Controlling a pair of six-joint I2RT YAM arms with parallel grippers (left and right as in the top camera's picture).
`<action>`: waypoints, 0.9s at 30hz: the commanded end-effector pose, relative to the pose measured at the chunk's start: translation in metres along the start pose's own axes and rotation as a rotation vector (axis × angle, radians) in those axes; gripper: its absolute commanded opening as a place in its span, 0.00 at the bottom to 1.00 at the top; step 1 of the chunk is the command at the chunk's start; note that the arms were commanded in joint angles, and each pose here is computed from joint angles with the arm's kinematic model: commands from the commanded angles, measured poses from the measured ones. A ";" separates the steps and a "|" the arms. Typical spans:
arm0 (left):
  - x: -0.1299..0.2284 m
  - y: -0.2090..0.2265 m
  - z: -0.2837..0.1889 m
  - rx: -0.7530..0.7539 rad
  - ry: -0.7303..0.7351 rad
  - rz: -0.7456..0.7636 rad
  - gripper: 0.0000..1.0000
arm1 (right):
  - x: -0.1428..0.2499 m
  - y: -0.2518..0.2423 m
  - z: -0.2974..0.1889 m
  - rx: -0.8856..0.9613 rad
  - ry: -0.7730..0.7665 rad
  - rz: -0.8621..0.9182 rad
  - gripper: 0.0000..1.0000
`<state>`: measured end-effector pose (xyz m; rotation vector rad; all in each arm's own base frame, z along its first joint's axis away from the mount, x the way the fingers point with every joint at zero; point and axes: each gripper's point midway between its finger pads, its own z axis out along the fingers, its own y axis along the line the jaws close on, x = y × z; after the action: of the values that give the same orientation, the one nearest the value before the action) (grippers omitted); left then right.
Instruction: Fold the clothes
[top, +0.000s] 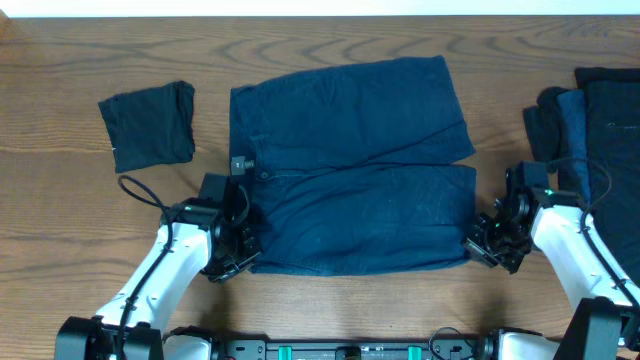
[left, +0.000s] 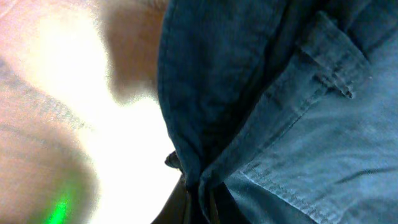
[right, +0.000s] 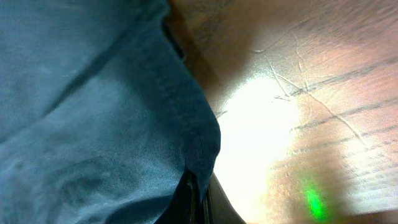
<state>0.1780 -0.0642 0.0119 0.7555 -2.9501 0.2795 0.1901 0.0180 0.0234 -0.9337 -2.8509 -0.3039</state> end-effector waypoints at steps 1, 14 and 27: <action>-0.005 -0.003 -0.010 -0.011 -0.007 0.022 0.06 | -0.013 0.008 -0.020 -0.007 -0.049 -0.063 0.01; 0.013 -0.003 -0.062 0.004 -0.026 0.033 0.06 | -0.018 0.026 -0.078 -0.035 -0.108 -0.117 0.01; 0.013 -0.015 -0.124 0.076 -0.156 0.060 0.06 | -0.050 0.067 -0.164 -0.156 -0.352 -0.190 0.01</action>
<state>0.1656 -0.0675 0.1214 0.7228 -3.0457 0.4043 0.2635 0.0154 0.1576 -0.8210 -3.1666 -0.4680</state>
